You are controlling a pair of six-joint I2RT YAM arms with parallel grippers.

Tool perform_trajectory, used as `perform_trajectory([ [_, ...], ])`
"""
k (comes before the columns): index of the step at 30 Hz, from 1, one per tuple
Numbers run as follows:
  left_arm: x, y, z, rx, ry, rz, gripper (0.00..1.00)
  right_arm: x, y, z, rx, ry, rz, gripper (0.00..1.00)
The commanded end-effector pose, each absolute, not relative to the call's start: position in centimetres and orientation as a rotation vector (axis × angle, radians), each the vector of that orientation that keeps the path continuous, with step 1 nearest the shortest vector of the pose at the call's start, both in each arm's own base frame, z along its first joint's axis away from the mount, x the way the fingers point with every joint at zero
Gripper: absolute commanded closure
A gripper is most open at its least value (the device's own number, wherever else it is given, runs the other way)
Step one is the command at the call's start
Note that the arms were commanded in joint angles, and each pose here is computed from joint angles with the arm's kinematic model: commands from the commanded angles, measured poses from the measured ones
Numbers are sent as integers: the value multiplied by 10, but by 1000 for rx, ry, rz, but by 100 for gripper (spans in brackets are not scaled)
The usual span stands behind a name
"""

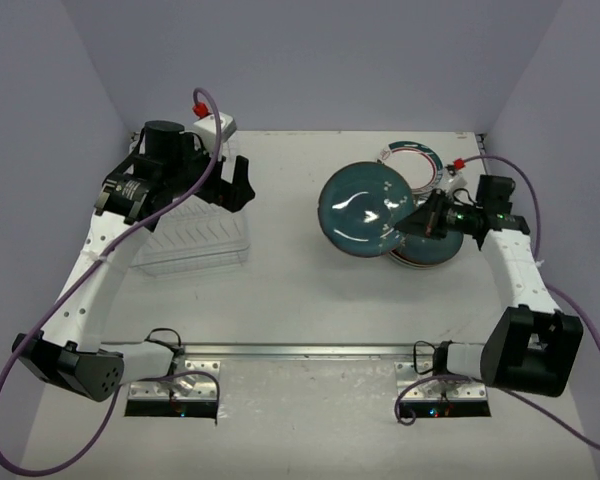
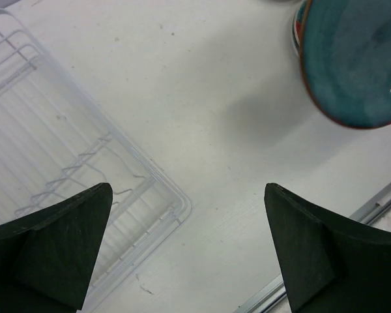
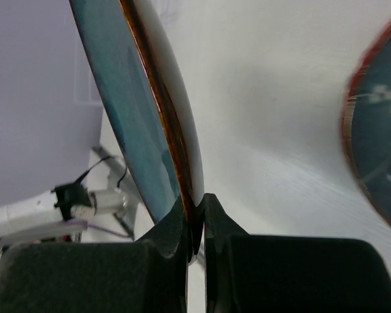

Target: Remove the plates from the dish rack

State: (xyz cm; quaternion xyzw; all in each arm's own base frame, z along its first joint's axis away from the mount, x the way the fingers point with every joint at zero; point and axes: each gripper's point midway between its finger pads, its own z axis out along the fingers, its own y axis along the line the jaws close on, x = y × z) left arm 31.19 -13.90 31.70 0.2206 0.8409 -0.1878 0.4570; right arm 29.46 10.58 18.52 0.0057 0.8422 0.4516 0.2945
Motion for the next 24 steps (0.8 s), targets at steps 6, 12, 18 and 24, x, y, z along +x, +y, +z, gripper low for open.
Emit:
perform_trajectory([
  [6,324,-127,343,456,1991,-386,0,299,-4,193,271,2141,1107,100],
  [12,321,-126,340,456,1996,-388,0,310,-36,164,447,2203,1089,100],
  [18,318,-125,337,458,2000,-386,0,323,-48,144,532,2247,1109,100],
  [24,316,-125,332,460,2008,-385,0,330,-55,130,580,2272,1127,100],
])
